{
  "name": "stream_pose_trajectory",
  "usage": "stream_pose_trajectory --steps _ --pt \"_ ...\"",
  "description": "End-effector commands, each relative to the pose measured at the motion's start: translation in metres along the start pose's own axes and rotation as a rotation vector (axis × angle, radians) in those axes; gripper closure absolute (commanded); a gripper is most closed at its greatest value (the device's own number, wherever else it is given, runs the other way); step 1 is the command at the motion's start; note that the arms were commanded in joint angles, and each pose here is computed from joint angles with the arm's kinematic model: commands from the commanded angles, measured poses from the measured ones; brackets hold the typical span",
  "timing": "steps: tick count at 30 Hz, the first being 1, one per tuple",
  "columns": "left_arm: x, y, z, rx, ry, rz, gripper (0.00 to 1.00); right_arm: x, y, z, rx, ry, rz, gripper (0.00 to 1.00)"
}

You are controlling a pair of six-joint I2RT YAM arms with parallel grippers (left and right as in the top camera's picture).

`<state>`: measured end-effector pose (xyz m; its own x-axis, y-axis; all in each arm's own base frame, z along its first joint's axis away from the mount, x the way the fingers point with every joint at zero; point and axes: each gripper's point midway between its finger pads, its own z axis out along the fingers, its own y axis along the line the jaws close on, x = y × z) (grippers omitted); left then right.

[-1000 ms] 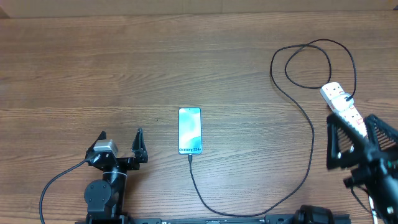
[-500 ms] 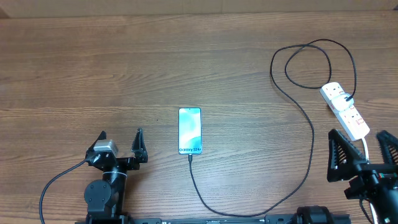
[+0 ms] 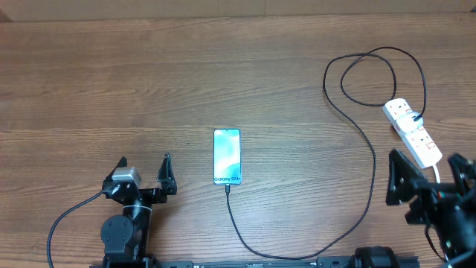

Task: Plug charger to phone and switch on socket

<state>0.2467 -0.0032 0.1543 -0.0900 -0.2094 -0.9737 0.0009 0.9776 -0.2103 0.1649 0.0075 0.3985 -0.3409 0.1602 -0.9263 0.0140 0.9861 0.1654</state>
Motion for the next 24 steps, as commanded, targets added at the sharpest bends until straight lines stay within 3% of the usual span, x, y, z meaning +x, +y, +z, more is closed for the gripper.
stream_pose_trajectory --steps 1,7,19,24 --pt "0.003 0.003 0.000 -0.013 0.008 -0.011 0.00 0.014 0.002 0.018 -0.025 0.029 -0.021 0.00" --pt "0.003 0.003 0.000 -0.013 0.008 -0.011 0.00 0.038 0.012 0.053 -0.121 -0.034 -0.024 0.00" --pt "0.003 0.003 0.000 -0.013 0.008 -0.012 0.00 0.085 0.007 0.101 -0.231 -0.440 0.052 0.00" --pt "0.003 0.003 0.000 -0.013 0.008 -0.012 0.00 0.101 -0.003 0.110 -0.200 -0.478 0.059 0.00"
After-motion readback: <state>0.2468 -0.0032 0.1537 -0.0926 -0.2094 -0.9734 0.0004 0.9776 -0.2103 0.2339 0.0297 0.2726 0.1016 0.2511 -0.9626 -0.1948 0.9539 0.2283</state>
